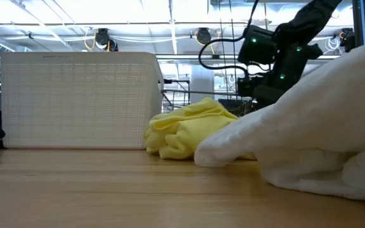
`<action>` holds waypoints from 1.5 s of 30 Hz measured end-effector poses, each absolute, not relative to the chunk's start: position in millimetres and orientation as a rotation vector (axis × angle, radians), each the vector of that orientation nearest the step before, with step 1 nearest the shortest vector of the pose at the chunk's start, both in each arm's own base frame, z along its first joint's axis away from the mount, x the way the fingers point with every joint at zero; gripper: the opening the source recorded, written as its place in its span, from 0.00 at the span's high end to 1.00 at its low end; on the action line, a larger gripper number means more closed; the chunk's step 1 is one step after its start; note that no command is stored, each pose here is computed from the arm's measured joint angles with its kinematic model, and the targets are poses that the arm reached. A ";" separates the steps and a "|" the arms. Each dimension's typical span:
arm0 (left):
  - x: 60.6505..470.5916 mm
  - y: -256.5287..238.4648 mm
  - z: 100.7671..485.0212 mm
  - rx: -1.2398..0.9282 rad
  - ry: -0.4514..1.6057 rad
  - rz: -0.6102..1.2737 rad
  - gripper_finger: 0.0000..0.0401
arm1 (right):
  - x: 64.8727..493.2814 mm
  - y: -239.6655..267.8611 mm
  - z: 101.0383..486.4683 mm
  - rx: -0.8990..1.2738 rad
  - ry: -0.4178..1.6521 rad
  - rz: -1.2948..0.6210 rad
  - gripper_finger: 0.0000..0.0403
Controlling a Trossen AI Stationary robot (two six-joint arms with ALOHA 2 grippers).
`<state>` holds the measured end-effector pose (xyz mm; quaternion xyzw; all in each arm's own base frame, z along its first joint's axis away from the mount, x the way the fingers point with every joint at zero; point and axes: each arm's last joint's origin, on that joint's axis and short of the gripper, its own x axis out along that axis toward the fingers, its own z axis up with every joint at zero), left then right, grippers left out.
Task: Pick & Place Cloths
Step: Put the yellow sweater into the white bin, then adjust the wire basket
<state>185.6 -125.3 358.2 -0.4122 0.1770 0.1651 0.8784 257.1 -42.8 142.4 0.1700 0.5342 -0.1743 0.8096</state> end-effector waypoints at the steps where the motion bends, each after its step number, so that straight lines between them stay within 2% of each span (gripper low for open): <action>1: 185.6 -125.3 358.2 -0.860 0.369 0.344 0.40 | 258.9 -41.6 139.0 0.367 1.147 -0.371 0.36; 7: 185.6 -125.4 358.1 -0.862 0.372 0.341 0.40 | 263.9 -35.3 130.2 0.396 1.148 -0.380 0.39; 11: 185.6 -125.4 358.1 -0.862 0.373 0.341 0.40 | 262.0 -32.3 129.2 0.421 1.166 -0.401 0.47; 15: 185.6 -125.4 358.0 -0.861 0.373 0.341 0.40 | 261.3 -28.3 129.1 0.392 1.173 -0.421 0.60; 23: 185.6 -125.4 357.9 -0.861 0.374 0.341 0.40 | 257.3 -23.1 146.2 0.366 1.117 -0.373 0.94; 25: 185.5 -125.4 357.9 -0.857 0.375 0.341 0.40 | 254.7 -23.2 153.1 0.360 1.094 -0.365 0.98; 39: 185.6 -125.2 357.9 -0.843 0.372 0.342 0.40 | 235.7 -16.7 202.1 0.369 0.910 -0.346 1.00; 45: 185.6 -125.2 358.0 -0.842 0.370 0.342 0.40 | 229.6 5.8 216.9 0.255 0.866 -0.175 1.00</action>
